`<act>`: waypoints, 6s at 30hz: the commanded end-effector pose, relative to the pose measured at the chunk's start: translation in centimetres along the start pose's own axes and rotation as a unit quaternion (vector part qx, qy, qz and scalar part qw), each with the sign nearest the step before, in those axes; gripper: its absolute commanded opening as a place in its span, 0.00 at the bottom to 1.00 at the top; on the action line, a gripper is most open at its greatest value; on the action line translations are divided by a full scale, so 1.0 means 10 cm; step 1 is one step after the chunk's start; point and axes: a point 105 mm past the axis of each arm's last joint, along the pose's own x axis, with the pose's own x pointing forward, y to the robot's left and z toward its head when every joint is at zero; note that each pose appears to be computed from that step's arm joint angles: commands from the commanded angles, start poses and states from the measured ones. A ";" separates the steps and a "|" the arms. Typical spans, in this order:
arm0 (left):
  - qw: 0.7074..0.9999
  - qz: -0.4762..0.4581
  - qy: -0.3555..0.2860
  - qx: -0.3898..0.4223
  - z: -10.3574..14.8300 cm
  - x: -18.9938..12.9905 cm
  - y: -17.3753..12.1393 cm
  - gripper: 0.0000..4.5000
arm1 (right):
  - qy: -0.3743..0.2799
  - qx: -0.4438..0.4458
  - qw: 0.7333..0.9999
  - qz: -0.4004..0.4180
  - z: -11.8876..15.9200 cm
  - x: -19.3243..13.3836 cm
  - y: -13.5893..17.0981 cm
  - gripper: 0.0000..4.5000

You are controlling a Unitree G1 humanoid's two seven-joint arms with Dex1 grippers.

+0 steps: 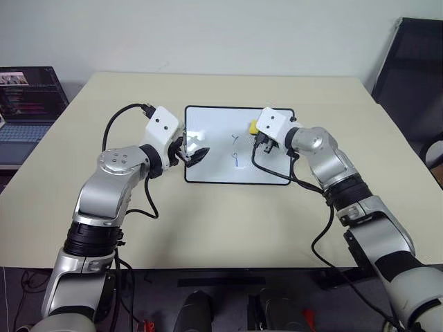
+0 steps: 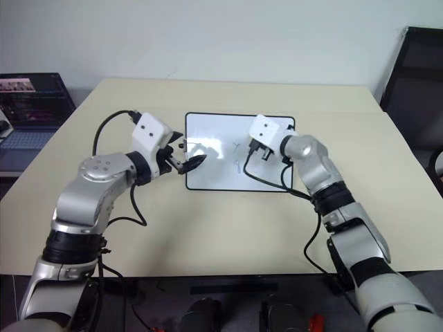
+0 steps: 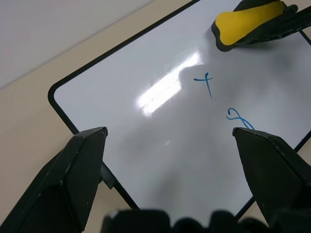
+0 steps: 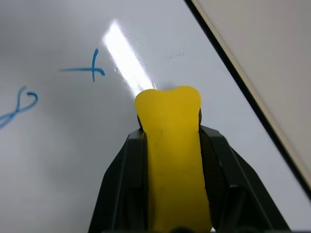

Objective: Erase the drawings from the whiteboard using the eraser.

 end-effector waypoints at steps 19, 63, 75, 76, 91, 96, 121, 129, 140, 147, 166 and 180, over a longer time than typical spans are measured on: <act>0.993 0.053 -0.040 -0.093 -0.22 -0.45 0.05 1.00 | -0.077 0.258 0.961 -0.065 -0.26 -1.17 0.18 0.24; 0.992 -0.095 -0.060 -0.050 -0.25 -0.33 -0.17 1.00 | -0.096 -0.009 0.995 0.024 0.63 0.10 0.36 0.24; 0.992 -0.104 -0.058 -0.049 -0.31 -0.33 -0.25 1.00 | -0.020 -0.021 0.997 0.069 0.23 0.28 0.41 0.24; 0.992 -0.104 -0.058 -0.049 -0.31 -0.33 -0.26 1.00 | -0.015 -0.024 0.997 0.078 0.20 0.27 0.43 0.24; 0.990 -0.116 -0.064 -0.047 -0.26 -0.28 -0.33 1.00 | 0.002 -0.058 0.998 0.036 0.09 0.23 0.21 0.24; 0.990 -0.117 -0.065 -0.046 -0.24 -0.27 -0.33 1.00 | 0.012 -0.076 0.992 0.097 0.02 0.20 0.45 0.24; 0.989 -0.123 -0.065 -0.045 -0.21 -0.27 -0.36 1.00 | 0.040 -0.101 0.989 0.101 -0.15 0.13 0.46 0.24; 0.991 -0.103 -0.066 -0.053 -0.22 -0.30 -0.31 1.00 | -0.058 0.027 0.997 0.051 0.31 0.03 0.21 0.24; 0.992 -0.009 -0.076 -0.097 -0.29 -0.43 -0.06 1.00 | -0.155 0.183 0.969 0.054 0.37 -0.77 0.26 0.24; 0.993 -0.012 -0.063 -0.102 -0.39 -0.48 -0.08 1.00 | -0.141 0.201 0.967 0.065 0.05 -1.17 0.61 0.24; 0.995 -0.020 -0.054 -0.084 -0.48 -0.54 -0.13 1.00 | -0.110 0.182 0.976 0.053 -0.15 -1.13 0.89 0.24; 0.995 -0.072 -0.044 -0.044 -0.47 -0.44 -0.19 1.00 | -0.087 0.053 0.993 0.063 0.24 -0.33 0.71 0.24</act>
